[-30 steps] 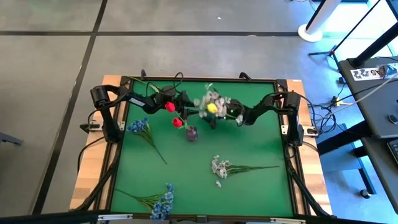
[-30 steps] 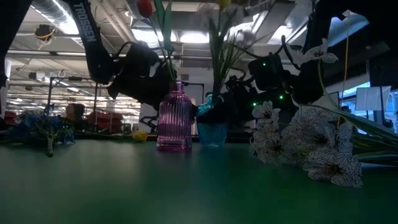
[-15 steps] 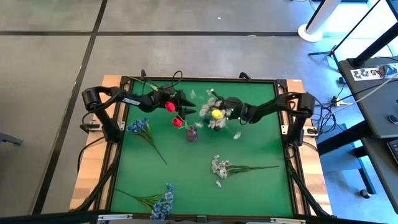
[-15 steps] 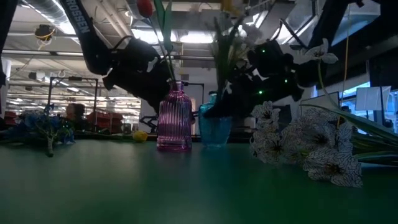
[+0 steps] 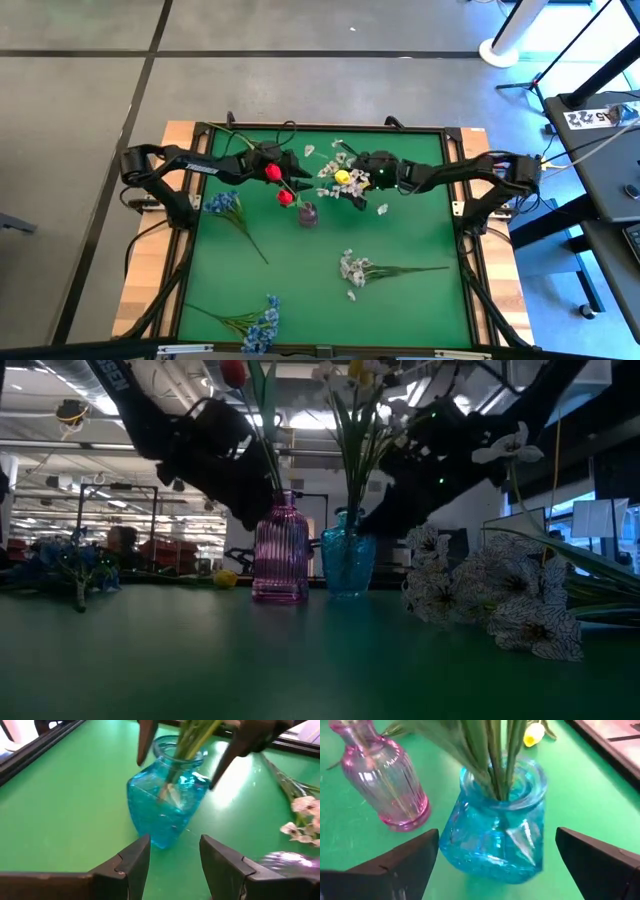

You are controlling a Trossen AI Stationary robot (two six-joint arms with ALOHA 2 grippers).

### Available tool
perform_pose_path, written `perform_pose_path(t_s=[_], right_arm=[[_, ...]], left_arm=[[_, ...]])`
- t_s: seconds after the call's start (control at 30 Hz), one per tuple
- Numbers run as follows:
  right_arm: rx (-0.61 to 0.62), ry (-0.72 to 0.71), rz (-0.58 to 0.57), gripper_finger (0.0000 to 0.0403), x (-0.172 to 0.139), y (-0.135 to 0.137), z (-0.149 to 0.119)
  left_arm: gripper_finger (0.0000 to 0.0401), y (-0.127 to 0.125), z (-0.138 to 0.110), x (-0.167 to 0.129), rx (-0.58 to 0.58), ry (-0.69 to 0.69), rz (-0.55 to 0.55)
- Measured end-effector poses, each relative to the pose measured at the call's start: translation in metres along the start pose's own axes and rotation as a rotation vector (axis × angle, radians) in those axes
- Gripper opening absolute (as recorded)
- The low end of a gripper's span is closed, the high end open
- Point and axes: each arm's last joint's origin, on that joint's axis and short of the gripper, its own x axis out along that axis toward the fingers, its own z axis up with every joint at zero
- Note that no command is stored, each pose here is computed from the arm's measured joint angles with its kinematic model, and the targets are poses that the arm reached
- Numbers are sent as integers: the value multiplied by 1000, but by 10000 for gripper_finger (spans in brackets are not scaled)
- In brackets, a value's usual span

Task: Sort flowers into vase by color
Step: Move the blue vase to the center of the table, then put the white flowers into the blue vase

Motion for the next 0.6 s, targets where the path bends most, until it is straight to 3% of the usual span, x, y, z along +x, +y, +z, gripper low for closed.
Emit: perform_pose_path(t_s=[0.33, 0.6], right_arm=[[-18, 172, -77, 399, -44, 3, 5], [-16, 183, -120, 399, -83, 6, 15]], left_arm=[[167, -20, 19, -18, 20, -64, 28], [167, -41, 23, -20, 21, -82, 12]])
